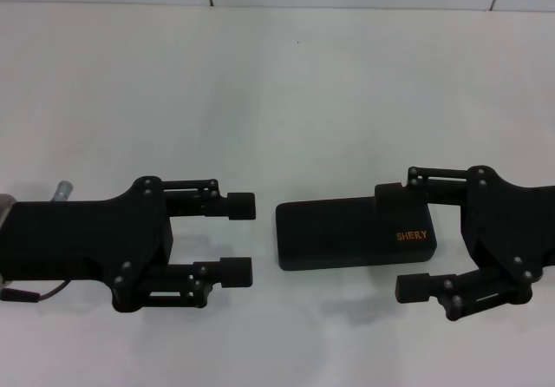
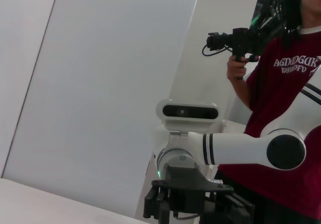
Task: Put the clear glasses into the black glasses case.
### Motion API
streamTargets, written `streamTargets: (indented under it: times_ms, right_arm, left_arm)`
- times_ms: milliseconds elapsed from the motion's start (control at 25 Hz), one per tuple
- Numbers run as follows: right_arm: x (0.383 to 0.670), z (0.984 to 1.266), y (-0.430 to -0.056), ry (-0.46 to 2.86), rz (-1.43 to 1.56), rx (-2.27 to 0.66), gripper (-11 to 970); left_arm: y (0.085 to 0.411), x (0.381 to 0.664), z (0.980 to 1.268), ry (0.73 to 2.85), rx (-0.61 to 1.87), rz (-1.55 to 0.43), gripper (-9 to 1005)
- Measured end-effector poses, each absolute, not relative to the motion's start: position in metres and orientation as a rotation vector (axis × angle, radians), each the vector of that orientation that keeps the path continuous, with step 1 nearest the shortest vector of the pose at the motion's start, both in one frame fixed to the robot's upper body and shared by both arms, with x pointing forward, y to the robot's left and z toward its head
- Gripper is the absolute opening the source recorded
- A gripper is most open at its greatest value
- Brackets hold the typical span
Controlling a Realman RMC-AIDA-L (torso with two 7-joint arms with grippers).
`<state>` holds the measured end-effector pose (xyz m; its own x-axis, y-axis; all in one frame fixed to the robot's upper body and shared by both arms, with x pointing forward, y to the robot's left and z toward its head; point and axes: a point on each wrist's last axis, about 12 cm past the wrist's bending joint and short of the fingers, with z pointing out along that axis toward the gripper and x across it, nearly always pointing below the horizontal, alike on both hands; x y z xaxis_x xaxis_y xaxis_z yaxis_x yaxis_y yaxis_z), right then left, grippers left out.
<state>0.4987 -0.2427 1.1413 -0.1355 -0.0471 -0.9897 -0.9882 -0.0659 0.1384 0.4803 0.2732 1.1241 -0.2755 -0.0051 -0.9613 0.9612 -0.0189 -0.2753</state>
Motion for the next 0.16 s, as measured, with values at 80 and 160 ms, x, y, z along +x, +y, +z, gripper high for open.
streamTargets:
  times_ms: [80,160]
  right_arm:
    - [0.4982,1.1409,-0.2431,1.310,1.341,-1.223,880]
    - [0.4981,1.1408,-0.2432,1.310,1.341,-1.222,880]
  left_arm:
    - [0.2732,0.4802,1.1239,1.397,1.071,-1.430,664]
    - [0.2731,0.4800,1.1234,1.399,1.068,-1.432,664]
